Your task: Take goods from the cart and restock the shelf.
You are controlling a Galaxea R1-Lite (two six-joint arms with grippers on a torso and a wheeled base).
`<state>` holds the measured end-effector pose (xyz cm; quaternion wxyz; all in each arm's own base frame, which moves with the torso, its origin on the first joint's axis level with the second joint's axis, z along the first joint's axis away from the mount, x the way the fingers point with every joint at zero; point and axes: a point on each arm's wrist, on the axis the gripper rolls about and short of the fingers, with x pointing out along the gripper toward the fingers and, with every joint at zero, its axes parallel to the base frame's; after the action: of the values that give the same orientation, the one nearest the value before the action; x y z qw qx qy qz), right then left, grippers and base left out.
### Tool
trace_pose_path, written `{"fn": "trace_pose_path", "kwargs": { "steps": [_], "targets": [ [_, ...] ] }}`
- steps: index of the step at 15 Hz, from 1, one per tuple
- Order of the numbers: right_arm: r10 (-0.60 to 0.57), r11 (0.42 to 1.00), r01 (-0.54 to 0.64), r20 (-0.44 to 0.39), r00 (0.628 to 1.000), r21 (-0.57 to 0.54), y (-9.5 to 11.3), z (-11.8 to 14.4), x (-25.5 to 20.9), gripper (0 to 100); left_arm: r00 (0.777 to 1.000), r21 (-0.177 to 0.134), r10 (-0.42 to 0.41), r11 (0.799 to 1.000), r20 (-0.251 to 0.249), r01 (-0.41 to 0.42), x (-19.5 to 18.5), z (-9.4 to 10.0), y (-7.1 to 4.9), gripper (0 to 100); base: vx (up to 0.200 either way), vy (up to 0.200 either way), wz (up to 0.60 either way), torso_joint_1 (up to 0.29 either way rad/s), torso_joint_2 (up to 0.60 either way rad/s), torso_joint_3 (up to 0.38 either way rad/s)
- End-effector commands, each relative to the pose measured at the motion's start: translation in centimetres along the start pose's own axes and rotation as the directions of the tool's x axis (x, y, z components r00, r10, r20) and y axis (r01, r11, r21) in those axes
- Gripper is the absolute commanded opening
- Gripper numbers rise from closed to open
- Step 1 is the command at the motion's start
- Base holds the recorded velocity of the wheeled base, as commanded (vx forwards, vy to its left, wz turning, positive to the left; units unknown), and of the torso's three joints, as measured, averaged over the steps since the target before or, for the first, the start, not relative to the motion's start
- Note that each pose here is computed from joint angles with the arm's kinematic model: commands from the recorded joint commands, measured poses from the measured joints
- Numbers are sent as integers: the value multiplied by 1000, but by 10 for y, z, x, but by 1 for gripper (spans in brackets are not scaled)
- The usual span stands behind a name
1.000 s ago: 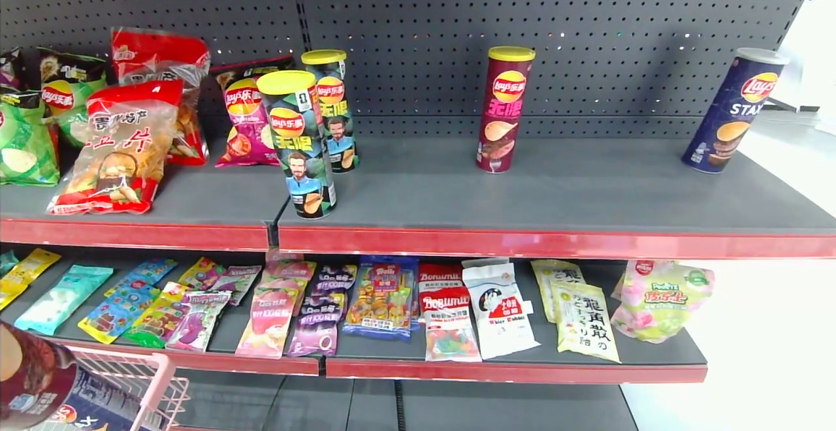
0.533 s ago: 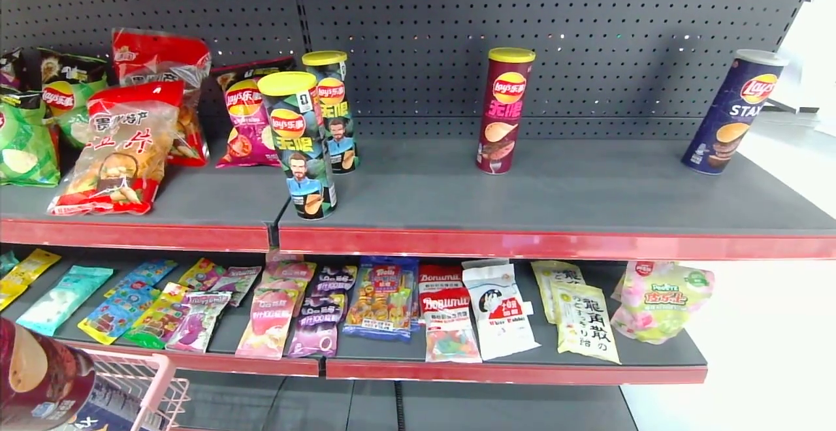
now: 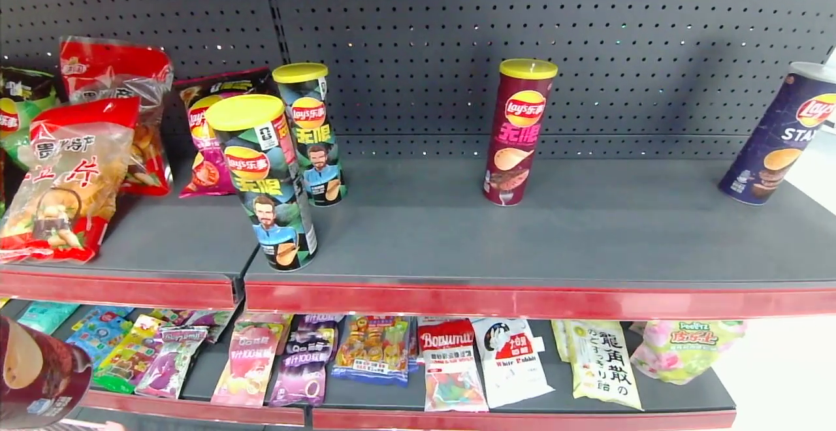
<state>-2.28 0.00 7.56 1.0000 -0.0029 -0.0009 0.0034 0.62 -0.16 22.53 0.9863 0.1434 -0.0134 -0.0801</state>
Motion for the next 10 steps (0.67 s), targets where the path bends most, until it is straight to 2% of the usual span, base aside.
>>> {"fn": "trace_pose_path", "kwargs": {
  "steps": [1, 4, 6, 9, 10],
  "targets": [
    [4, 1000, -4, 1, 1000, -2, 0, 0, 0, 100, 1000, 9, 4, 1000, 21, -5, -7, -1, -1, 0, 0, 0, 0, 0, 0, 0],
    [4, 1000, -4, -3, 1000, -5, 0, 1, 0, 100, 1000, 13, -5, 1000, 1, 5, -9, -5, -2, 0, 0, 0, 0, 0, 0, 0],
    [9, 1000, -9, -42, 999, -5, 0, 1, 3, 100, 1000, -3, -8, 1000, -9, 8, -6, -4, -2, 0, 0, 0, 0, 0, 0, 0],
    [-19, 1000, 19, -34, 999, -6, 0, 1, 3, 100, 999, -151, -12, 989, -46, 5, 0, -7, -2, 0, 0, 0, 0, 0, 0, 0],
    [-16, 1000, 16, -26, 1000, -13, 0, 2, 2, 100, 998, -188, -22, 982, -51, 12, 1, -9, -3, 0, 0, 0, 0, 0, 0, 0]
  ]
}}
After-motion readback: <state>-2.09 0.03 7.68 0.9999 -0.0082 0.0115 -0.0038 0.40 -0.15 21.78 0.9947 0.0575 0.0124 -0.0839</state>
